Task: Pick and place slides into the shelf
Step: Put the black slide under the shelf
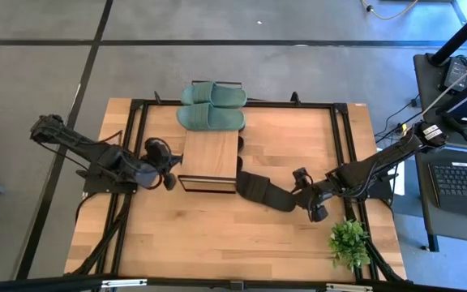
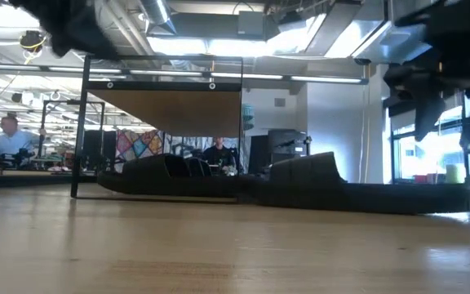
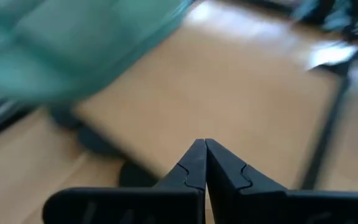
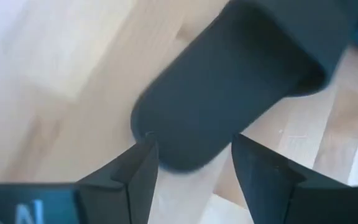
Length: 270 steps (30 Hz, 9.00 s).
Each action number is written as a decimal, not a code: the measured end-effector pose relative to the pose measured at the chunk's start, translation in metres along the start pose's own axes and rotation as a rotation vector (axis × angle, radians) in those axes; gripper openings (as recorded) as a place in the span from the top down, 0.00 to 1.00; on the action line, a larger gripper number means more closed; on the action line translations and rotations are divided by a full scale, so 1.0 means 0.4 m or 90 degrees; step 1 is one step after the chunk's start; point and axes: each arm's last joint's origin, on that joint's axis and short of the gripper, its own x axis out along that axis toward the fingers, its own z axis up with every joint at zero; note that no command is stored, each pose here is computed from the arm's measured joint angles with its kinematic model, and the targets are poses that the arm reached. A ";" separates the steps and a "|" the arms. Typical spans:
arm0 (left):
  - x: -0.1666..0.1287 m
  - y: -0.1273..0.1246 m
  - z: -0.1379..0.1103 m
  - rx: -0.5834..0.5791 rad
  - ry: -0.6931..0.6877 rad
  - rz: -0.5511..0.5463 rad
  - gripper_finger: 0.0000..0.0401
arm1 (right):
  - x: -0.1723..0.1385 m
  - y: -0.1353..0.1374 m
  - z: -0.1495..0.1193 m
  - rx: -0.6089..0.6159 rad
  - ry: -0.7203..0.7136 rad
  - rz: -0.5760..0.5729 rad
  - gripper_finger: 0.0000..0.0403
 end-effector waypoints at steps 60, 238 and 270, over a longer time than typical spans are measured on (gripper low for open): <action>0.243 0.199 -0.223 -0.275 0.220 0.239 1.00 | -0.022 -0.013 0.038 0.196 -0.049 -0.028 0.50; 0.275 0.179 -0.228 -0.299 0.256 0.168 1.00 | 0.098 -0.161 0.019 0.379 -0.052 0.062 0.50; 0.276 0.179 -0.226 -0.301 0.247 0.170 1.00 | 0.337 -0.091 0.201 0.309 -0.203 0.020 0.50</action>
